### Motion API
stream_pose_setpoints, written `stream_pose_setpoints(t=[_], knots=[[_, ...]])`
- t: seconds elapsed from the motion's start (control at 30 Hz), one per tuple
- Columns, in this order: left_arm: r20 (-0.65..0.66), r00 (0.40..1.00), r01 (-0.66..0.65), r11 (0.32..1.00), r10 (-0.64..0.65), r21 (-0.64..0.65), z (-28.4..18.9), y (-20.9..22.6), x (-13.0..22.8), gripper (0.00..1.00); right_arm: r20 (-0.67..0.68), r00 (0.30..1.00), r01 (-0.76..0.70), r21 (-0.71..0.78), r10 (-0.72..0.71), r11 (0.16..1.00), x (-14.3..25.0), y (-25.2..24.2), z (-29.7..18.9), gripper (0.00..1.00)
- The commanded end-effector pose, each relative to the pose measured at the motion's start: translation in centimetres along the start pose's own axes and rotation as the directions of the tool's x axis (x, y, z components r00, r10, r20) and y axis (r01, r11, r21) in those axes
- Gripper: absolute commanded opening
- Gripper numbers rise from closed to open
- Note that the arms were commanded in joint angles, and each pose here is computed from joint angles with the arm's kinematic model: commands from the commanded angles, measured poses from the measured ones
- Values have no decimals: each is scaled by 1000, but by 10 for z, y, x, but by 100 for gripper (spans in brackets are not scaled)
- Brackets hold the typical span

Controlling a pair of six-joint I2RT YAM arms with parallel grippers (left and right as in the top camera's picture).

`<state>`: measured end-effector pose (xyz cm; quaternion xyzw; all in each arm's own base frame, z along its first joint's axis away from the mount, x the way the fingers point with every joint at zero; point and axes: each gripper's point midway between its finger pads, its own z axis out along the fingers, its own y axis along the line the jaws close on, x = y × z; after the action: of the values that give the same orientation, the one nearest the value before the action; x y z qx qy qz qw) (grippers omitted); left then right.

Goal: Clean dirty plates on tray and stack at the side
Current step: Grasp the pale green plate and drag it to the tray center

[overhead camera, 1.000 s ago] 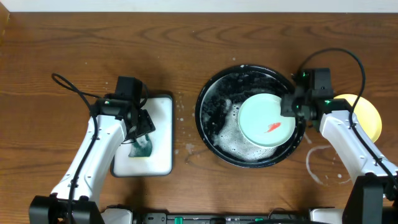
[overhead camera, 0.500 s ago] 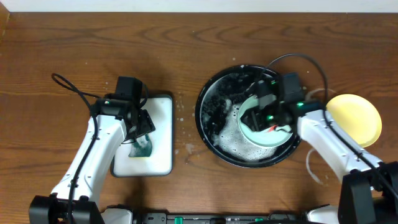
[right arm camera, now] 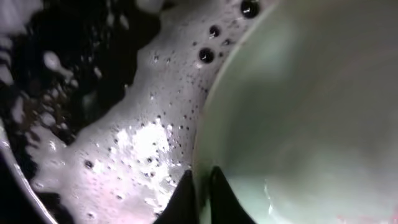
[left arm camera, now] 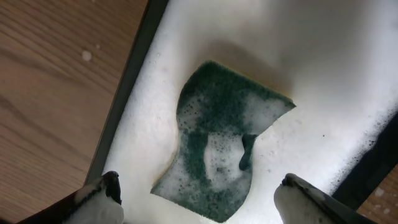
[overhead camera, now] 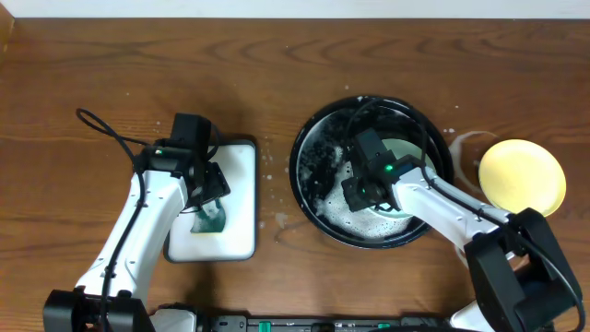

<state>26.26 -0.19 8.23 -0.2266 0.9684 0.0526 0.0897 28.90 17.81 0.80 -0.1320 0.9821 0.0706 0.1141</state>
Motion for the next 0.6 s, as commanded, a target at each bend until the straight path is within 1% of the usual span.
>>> stream_pose_setpoints(t=[0.0,0.07,0.13,0.17,0.23,0.3,0.4,0.5,0.57], knots=[[0,1000,-1,1000,1,-3,0,2,0,83,4,973,-231,29,231,973,0,-4,3,1],[0,1000,-1,1000,1,-3,0,2,0,83,-4,938,-346,-23,346,938,-4,4,-1,1],[0,1000,-1,1000,1,-3,0,2,0,83,-33,885,-464,-127,464,876,-13,22,-3,1],[0,1000,-1,1000,1,-3,0,2,0,83,-44,862,-504,-183,505,844,-20,32,-5,1],[0,1000,-1,1000,1,-3,0,2,0,83,-32,832,-544,-245,554,803,-35,40,-8,1],[0,1000,-1,1000,1,-3,0,2,0,83,2,825,-540,-290,565,790,-48,44,-11,1],[0,1000,-1,1000,1,-3,0,2,0,83,11,822,-535,-325,569,780,-56,49,-14,1],[0,1000,-1,1000,1,-3,0,2,0,83,45,823,-523,-329,566,786,-63,48,-15,1],[0,1000,-1,1000,1,-3,0,2,0,83,88,836,-488,-329,541,808,-69,44,-16,2]])
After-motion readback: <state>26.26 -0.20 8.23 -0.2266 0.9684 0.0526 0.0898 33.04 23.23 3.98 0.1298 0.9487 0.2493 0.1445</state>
